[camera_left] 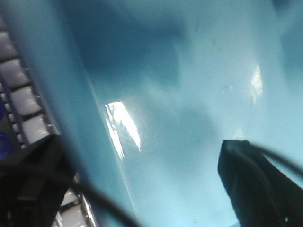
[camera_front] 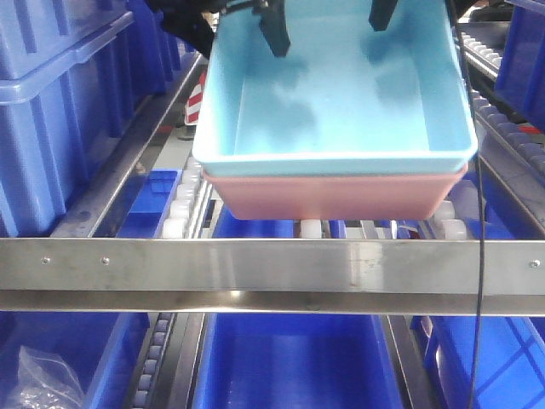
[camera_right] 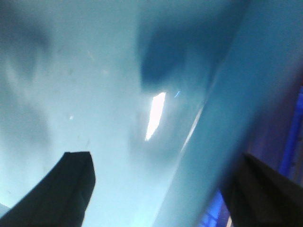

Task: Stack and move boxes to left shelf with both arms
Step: 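Lower the stacked tubs onto the roller shelf and open both grippers, then withdraw both grippers from the tubs back toward the robot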

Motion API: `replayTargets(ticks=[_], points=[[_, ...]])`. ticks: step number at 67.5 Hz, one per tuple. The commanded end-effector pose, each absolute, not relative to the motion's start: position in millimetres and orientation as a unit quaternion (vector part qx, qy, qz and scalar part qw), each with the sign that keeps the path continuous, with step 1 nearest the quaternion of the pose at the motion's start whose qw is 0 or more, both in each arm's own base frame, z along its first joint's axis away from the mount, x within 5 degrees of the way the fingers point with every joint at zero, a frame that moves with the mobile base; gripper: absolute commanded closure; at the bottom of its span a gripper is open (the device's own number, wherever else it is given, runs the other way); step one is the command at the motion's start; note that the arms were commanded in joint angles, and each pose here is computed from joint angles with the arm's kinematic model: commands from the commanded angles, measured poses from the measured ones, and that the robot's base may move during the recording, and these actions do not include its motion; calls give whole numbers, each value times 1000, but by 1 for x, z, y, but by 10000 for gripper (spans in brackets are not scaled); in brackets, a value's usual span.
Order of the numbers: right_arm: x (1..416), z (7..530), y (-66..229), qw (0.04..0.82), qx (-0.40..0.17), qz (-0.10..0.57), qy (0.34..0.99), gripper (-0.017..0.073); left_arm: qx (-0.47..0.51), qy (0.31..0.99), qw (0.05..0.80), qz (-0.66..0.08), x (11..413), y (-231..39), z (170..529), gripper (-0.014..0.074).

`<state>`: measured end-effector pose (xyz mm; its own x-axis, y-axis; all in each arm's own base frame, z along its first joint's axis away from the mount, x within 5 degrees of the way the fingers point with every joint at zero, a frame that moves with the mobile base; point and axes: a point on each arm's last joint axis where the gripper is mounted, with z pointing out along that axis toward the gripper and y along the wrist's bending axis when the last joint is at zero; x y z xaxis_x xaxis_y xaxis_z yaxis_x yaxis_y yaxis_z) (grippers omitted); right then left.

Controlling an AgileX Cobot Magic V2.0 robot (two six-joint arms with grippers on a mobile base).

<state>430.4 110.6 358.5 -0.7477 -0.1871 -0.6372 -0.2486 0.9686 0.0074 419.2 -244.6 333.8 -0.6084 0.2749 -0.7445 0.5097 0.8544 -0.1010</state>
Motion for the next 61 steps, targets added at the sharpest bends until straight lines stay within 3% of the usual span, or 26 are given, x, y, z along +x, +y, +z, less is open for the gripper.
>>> replayTargets(ticks=[1, 25, 34, 43, 48, 61], points=[[416, 402, 101, 405, -114, 23, 907, -66, 195, 849, 461, -169, 405, -237, 389, 132], [409, 410, 102, 406, -103, 46, 907, -52, 193, 868, 431, -151, 400, -231, 388, 166], [399, 422, 100, 414, -102, 47, 903, 149, 190, 872, 419, -166, 390, -229, 398, 326], [387, 437, 97, 424, -102, 48, 899, 522, 190, 870, 419, -177, 377, -224, 413, 597], [380, 446, 95, 435, -100, 51, 894, 488, 191, 865, 427, -182, 369, -222, 424, 582], [368, 461, 93, 454, -99, 59, 883, 509, 206, 852, 440, -196, 347, -227, 445, 594]])
